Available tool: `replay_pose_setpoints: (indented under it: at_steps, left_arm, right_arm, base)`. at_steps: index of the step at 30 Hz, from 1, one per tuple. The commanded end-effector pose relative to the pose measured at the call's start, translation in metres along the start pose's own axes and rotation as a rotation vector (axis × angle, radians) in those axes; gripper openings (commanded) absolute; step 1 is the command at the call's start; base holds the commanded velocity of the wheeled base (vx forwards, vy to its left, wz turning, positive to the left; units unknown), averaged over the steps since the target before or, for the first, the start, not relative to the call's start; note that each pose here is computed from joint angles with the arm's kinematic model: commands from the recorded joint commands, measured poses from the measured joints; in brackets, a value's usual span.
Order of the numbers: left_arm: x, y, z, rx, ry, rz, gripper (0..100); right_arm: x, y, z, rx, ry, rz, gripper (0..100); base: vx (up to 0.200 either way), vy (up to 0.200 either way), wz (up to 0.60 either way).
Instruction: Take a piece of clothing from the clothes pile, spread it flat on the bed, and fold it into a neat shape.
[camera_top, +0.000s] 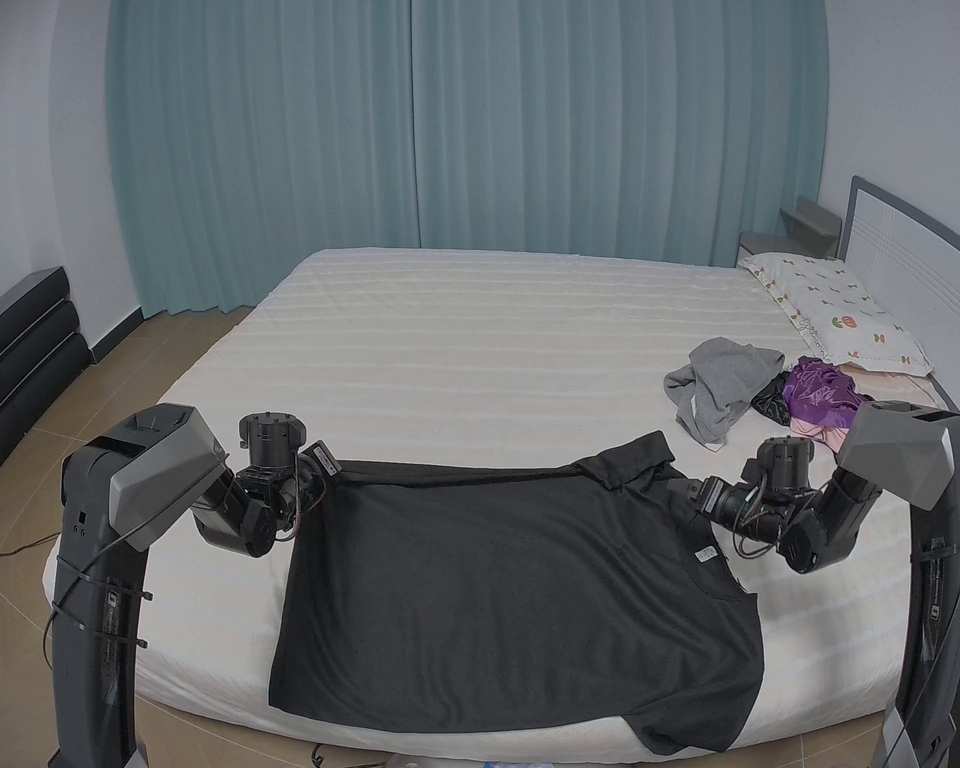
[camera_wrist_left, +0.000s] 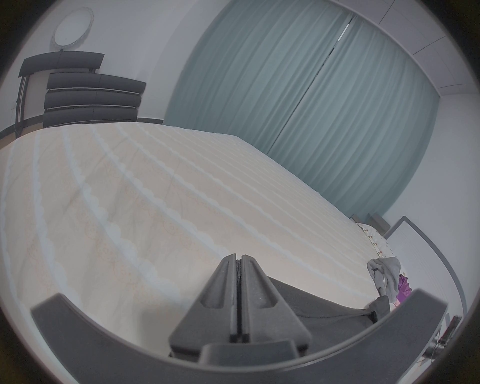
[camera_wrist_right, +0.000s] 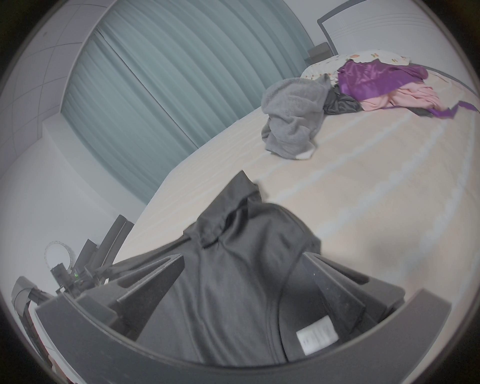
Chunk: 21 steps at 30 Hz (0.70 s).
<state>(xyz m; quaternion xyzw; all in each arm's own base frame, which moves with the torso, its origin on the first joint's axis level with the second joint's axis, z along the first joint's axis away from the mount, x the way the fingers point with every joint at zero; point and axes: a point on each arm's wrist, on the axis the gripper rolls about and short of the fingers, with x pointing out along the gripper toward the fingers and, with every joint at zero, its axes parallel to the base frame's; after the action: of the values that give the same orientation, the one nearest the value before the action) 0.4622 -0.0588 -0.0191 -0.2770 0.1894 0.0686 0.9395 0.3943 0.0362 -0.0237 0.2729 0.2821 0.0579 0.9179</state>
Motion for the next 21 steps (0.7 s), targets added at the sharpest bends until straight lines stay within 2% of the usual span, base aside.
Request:
replay_pose_setpoints:
  at_steps: [1,5,8,12,17,21]
  left_arm:
    - [0.002,-0.005,0.008,0.001,-0.025,-0.015,0]
    - [0.003,-0.004,0.008,0.0,-0.025,-0.012,0]
    - [0.002,-0.005,0.01,-0.001,-0.031,-0.014,0]
    - [0.002,-0.005,0.011,-0.001,-0.032,-0.015,0]
    - [0.003,-0.003,0.01,-0.002,-0.029,-0.011,0]
    - [0.003,-0.002,0.01,-0.002,-0.027,-0.008,0]
  right_arm:
    - [0.059,0.002,0.017,0.003,0.038,-0.026,100]
    - [0.074,0.002,0.021,0.006,0.054,-0.036,100]
    - [0.084,0.001,0.029,0.004,0.019,-0.042,100]
    - [0.096,-0.003,0.024,-0.006,0.014,-0.083,100]
    - [0.105,-0.016,0.018,-0.06,0.008,-0.104,100]
    - [0.111,-0.018,0.024,-0.077,-0.037,-0.084,100]
  base:
    - [0.0,0.0,0.0]
    - [0.0,0.0,0.0]
    - [0.0,0.0,0.0]
    - [0.0,0.0,0.0]
    - [0.0,0.0,0.0]
    - [0.0,0.0,0.0]
